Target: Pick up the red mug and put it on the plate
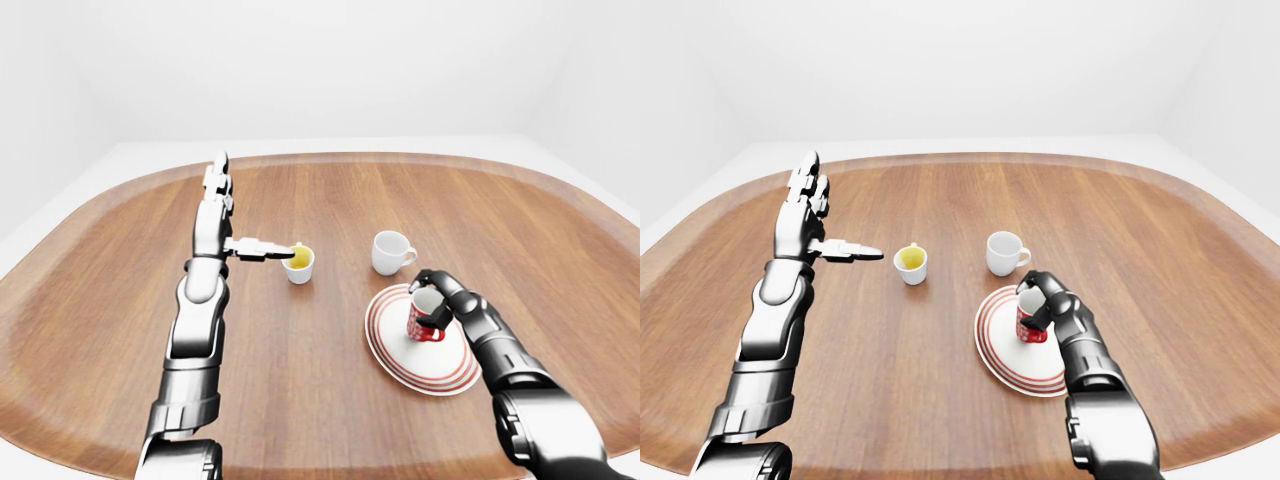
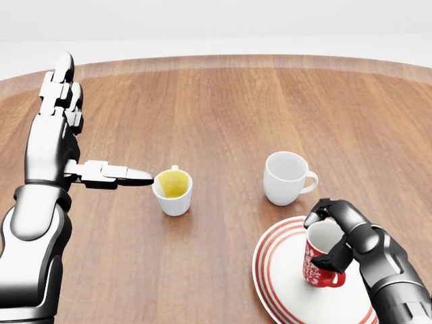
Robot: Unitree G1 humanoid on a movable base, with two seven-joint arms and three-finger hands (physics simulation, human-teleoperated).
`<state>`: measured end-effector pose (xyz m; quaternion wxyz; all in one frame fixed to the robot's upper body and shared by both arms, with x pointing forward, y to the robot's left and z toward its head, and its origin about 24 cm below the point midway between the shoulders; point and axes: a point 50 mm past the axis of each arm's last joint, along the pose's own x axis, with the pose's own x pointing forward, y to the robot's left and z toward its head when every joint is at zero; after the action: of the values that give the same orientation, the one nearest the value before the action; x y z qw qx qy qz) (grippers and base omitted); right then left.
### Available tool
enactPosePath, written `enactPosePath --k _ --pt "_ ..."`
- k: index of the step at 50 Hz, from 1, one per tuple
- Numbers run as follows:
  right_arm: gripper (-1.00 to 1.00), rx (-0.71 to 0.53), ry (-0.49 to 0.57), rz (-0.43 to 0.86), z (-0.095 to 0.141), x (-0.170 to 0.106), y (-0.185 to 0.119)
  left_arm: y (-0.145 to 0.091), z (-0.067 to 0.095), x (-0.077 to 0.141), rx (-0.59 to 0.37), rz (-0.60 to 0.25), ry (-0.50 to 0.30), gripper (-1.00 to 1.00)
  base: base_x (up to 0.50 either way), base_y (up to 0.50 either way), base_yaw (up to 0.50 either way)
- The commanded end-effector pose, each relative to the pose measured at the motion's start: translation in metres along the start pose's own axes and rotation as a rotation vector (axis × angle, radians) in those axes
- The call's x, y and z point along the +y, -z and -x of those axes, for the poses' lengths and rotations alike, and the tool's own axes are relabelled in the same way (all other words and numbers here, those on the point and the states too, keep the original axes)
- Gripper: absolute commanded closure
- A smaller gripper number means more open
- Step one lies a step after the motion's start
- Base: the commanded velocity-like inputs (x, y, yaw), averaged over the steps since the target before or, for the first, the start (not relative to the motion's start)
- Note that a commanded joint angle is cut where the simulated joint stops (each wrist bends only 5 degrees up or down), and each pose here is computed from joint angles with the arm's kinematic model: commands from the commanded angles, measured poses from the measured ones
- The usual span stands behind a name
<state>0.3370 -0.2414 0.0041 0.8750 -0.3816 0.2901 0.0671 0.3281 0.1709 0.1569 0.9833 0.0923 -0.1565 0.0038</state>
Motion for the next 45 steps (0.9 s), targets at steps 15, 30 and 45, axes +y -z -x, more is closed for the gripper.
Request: enactPosePath --k 15,30,45 --pt "1.0 0.017 0.106 -0.011 -0.001 0.0 0.01 0.002 0.001 0.001 0.006 0.001 -0.003 -1.0 0.0 0.0 0.0" --pt "1.0 0.024 0.133 0.003 0.0 0.001 0.016 0.001 0.001 -0.001 0.004 0.004 -0.001 -1.0 0.0 0.0 0.0" --pt "1.0 0.01 0.154 -0.006 0.0 0.001 0.016 0.003 0.001 -0.001 0.012 0.009 -0.002 -1.0 0.0 0.0 0.0"
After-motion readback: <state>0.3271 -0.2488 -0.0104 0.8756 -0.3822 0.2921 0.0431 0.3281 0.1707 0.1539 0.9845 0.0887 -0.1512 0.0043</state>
